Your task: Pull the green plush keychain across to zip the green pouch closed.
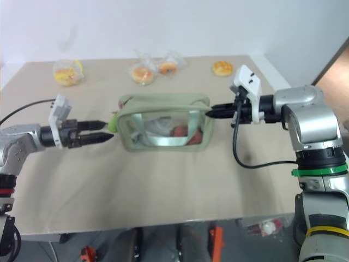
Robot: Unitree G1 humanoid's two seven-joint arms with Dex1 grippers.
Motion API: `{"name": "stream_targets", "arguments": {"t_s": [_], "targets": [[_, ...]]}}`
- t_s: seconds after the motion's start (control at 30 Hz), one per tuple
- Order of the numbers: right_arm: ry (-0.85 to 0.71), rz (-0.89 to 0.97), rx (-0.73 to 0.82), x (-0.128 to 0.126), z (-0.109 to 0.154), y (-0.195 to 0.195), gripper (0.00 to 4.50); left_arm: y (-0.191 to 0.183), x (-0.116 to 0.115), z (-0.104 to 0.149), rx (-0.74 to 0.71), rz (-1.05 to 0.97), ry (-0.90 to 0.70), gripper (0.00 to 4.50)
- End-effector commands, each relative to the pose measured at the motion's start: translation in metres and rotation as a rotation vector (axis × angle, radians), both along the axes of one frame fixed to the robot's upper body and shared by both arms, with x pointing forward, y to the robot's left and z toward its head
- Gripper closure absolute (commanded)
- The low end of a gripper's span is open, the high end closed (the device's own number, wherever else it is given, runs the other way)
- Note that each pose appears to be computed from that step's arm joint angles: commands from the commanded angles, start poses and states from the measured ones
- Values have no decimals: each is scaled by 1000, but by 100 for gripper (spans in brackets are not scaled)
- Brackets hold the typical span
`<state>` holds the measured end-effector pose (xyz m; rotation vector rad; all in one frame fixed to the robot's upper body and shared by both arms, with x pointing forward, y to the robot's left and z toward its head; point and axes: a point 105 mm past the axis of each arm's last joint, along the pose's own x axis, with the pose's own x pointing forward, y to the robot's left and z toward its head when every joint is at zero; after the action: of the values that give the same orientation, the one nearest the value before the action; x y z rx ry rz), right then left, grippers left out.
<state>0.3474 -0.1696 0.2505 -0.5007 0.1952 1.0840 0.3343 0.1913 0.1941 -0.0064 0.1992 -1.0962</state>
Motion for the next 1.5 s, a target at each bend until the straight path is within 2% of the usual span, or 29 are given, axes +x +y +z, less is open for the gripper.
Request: {"name": "stream_targets", "arguments": {"t_s": [0.03, 0.2, 0.23, 0.47, 0.57, 0.7, 0.83, 0.97, 1.17, 1.3, 1.4, 1.5], "targets": [[-56, 13, 12, -5, 14, 2, 450, -1, 2, 13, -4, -4, -54, 247], [-59, 12, 16, -5, 15, 2, 450, -3, 1, 11, -3, -14, -49, 427], [-60, 12, 16, -5, 15, 2, 450, -4, 1, 11, -6, -15, -47, 447], [-61, 12, 19, -4, 15, 2, 450, -3, 7, 16, -8, 16, -47, 447], [-61, 15, 19, -4, 14, 3, 450, 0, 15, 39, -80, 56, -103, 447], [-61, 16, 19, -3, 14, 4, 450, -1, 24, 86, -208, 102, -205, 447], [-64, 16, 20, -3, 15, 4, 450, -8, 31, 111, -233, 122, -286, 447], [-66, 15, 21, -3, 15, 4, 450, -24, 39, 114, -169, 110, -333, 447], [-70, 6, 26, -5, 16, 3, 450, -66, 42, 116, -97, -21, -379, 447], [-68, -1, 26, -7, 15, 2, 450, -101, 35, 122, -78, -150, -417, 447], [-67, -7, 27, -8, 14, 1, 450, -113, 30, 125, -80, -209, -421, 447], [-68, -10, 28, -8, 14, 1, 450, -120, 22, 116, -41, -273, -408, 447]]}}
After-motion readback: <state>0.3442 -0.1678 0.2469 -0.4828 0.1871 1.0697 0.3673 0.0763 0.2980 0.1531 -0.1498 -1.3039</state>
